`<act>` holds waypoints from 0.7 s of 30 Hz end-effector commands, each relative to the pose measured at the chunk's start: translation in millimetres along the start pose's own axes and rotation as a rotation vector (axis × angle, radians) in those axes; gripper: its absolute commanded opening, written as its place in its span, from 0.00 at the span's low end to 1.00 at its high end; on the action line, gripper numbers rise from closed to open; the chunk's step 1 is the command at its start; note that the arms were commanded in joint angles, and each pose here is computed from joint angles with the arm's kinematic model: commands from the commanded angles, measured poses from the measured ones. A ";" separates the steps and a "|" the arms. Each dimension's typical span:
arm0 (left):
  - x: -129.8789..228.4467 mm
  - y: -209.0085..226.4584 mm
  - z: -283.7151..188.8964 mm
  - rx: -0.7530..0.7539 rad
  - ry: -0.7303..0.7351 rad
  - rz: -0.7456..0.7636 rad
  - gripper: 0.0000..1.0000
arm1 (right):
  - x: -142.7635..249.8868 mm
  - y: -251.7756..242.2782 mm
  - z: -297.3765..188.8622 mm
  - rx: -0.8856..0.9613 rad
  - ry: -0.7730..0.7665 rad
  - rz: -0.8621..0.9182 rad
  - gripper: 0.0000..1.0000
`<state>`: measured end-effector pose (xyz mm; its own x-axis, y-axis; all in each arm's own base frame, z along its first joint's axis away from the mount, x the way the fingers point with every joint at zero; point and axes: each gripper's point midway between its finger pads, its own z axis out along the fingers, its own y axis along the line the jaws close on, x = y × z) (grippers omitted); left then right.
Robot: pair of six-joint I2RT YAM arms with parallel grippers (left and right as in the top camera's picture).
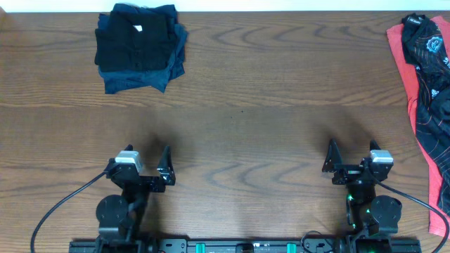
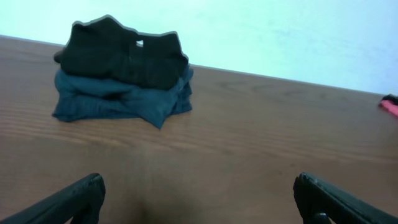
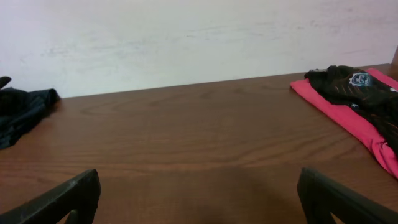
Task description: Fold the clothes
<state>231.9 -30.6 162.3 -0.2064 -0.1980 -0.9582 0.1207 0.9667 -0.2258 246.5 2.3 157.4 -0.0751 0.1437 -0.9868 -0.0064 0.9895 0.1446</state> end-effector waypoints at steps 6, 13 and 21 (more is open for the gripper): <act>12.3 19.8 12.8 -0.076 -0.070 -0.005 0.98 | 0.6 0.3 -0.2 0.001 0.000 -0.011 0.99; 17.0 29.2 12.2 -0.128 -0.055 -0.007 0.98 | 0.6 0.3 -0.2 0.001 0.000 -0.011 0.99; 16.2 28.9 12.1 -0.126 -0.058 -0.007 0.98 | 0.6 0.4 -0.2 0.000 0.000 -0.011 0.99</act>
<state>244.0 -10.2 153.6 -0.1172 -0.2070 -0.9713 0.0175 0.9775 -0.2104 246.5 2.2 157.6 -0.0742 0.1437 -0.9868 -0.0062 0.9895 0.1446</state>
